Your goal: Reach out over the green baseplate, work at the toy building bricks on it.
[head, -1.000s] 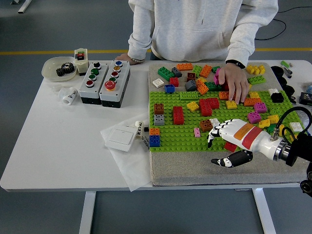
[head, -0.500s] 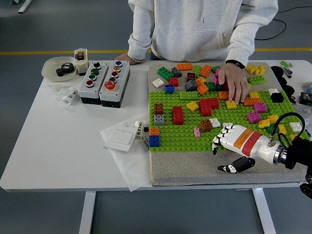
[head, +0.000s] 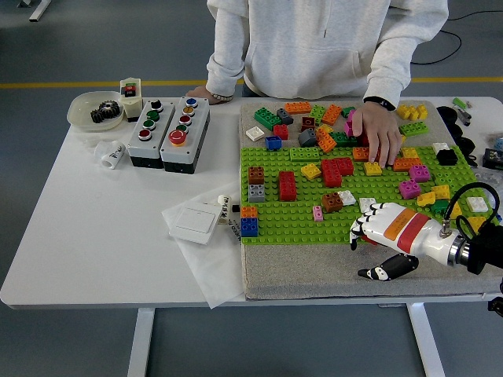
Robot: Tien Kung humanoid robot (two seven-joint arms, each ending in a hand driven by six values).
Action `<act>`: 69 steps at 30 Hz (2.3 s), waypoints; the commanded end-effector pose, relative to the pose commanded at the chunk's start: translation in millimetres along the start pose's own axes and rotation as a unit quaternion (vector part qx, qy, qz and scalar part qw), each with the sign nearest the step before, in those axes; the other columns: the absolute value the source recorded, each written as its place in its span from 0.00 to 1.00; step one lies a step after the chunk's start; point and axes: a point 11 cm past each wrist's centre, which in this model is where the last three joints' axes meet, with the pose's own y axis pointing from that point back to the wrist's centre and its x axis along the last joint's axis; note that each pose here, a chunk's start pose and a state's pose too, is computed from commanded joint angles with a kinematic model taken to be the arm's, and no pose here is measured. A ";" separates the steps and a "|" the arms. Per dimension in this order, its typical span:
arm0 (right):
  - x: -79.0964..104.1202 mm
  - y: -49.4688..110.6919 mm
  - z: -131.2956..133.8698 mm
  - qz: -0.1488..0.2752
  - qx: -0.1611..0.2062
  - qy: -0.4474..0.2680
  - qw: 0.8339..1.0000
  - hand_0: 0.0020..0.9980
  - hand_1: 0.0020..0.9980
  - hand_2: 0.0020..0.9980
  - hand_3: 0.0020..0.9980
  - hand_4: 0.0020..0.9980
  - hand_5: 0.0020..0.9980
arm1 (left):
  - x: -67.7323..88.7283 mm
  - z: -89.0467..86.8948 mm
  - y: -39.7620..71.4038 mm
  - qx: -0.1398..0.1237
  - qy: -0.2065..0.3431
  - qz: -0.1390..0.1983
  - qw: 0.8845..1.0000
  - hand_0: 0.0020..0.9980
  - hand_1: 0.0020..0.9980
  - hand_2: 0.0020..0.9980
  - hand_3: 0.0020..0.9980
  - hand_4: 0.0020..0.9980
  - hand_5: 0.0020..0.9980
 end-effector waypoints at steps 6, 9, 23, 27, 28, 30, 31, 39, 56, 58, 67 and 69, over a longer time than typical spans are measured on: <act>-1.5 1.7 -0.1 -0.004 0.000 0.002 1.000 0.75 0.63 0.66 0.53 0.84 0.52 | 0.1 -0.1 0.0 0.000 0.000 0.000 1.000 0.78 0.82 0.87 0.76 0.78 0.69; -1.9 2.6 0.1 -0.005 0.000 0.002 1.000 0.75 0.63 0.66 0.53 0.84 0.52 | 0.2 0.1 0.0 0.000 0.000 0.000 1.000 0.78 0.82 0.87 0.76 0.78 0.69; 1.4 5.4 -0.1 -0.001 -0.001 0.011 1.000 0.75 0.62 0.65 0.53 0.84 0.52 | -0.9 1.9 0.2 -0.002 0.003 -0.001 1.000 0.78 0.82 0.87 0.76 0.78 0.69; 7.1 4.3 -0.5 0.015 -0.002 0.013 1.000 0.75 0.62 0.65 0.53 0.84 0.52 | -1.1 2.6 0.3 -0.002 0.002 -0.001 1.000 0.78 0.82 0.87 0.76 0.78 0.69; 8.4 4.5 -0.2 0.018 -0.003 0.013 1.000 0.75 0.62 0.65 0.53 0.84 0.52 | -1.1 2.7 0.3 -0.002 0.002 -0.001 1.000 0.78 0.82 0.87 0.76 0.78 0.69; 11.8 7.3 1.3 0.028 -0.011 0.007 1.000 0.72 0.61 0.65 0.53 0.84 0.52 | -1.1 2.8 0.3 -0.002 0.002 -0.001 1.000 0.78 0.82 0.87 0.76 0.78 0.69; 12.6 8.1 1.7 0.030 -0.013 0.006 0.999 0.72 0.61 0.65 0.53 0.84 0.52 | -1.1 2.8 0.3 -0.002 0.002 -0.001 1.000 0.78 0.82 0.87 0.76 0.78 0.69; 26.2 28.6 2.3 0.075 -0.049 -0.027 0.996 0.59 0.52 0.58 0.51 0.83 0.51 | 0.5 1.0 -0.1 -0.001 -0.002 0.001 1.000 0.78 0.82 0.87 0.76 0.78 0.69; 10.3 41.9 -1.8 0.050 -0.129 -0.288 0.948 0.58 0.59 0.67 0.54 0.83 0.52 | 5.3 -8.4 -1.1 0.008 -0.012 0.004 1.000 0.78 0.82 0.87 0.76 0.78 0.69; 5.7 42.2 -4.7 0.037 -0.134 -0.319 0.938 0.58 0.59 0.67 0.54 0.83 0.52 | 5.6 -8.1 -1.1 0.008 -0.013 0.004 1.000 0.78 0.82 0.87 0.76 0.78 0.69; -6.0 43.4 -13.8 0.003 -0.143 -0.387 0.911 0.66 0.65 0.71 0.55 0.83 0.54 | 4.8 -4.3 -0.9 0.004 -0.013 0.003 1.000 0.78 0.81 0.87 0.77 0.78 0.69; -5.6 43.8 -14.7 0.003 -0.142 -0.390 0.910 0.66 0.65 0.71 0.55 0.83 0.54 | 4.6 -3.8 -0.9 0.004 -0.012 0.003 1.000 0.78 0.81 0.87 0.77 0.78 0.69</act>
